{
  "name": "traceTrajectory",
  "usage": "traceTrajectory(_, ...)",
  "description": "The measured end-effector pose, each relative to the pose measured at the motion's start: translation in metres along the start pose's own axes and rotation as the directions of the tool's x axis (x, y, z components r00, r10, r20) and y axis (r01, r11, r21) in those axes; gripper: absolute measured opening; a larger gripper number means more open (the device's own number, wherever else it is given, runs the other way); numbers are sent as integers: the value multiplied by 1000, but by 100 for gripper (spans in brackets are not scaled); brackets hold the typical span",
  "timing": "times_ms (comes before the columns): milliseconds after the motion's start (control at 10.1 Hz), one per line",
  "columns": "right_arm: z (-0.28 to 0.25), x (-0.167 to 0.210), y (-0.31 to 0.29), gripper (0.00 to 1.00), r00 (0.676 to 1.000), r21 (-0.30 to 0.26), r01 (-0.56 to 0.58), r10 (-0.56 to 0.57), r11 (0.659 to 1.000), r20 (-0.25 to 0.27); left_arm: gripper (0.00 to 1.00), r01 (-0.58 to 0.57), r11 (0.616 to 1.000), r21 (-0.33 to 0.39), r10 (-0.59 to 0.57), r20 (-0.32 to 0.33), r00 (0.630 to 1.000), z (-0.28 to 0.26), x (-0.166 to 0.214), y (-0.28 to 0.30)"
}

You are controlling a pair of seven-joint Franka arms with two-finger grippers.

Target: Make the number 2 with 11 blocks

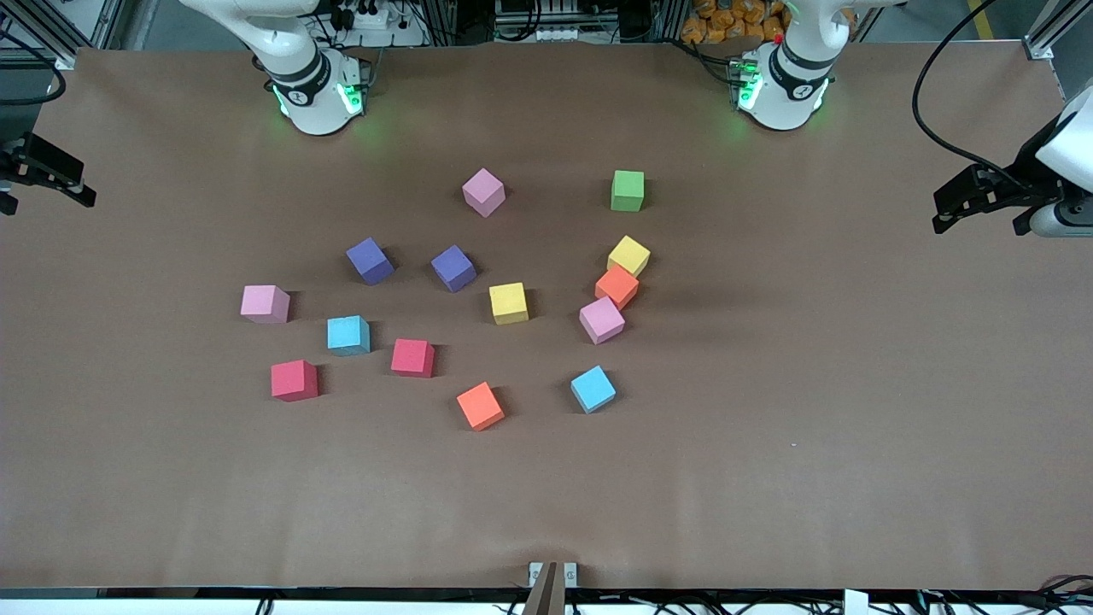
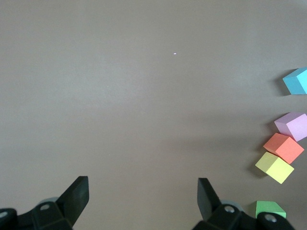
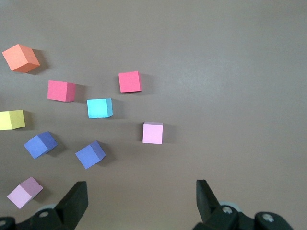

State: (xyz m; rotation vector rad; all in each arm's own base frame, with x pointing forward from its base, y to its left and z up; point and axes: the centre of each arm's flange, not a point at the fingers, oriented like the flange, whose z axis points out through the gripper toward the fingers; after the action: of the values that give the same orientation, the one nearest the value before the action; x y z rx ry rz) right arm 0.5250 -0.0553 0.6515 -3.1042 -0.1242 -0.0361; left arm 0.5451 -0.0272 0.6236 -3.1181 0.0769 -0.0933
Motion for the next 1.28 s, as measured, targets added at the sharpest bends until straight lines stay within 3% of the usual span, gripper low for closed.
traceTrajectory(887,20,5,2,100,1000,5,-2,2,1000,26,100,-15,1000,-2,15,26,1000,14,5,8)
traceTrajectory(1085,63,15,5,100,998,10,-5,4,1000,62,100,-31,1000,-3,31,29,999,16,6,17)
traceTrajectory(1282,121,33,4,100,991,23,0,-3,1000,137,100,-48,999,-9,48,31,998,17,6,27)
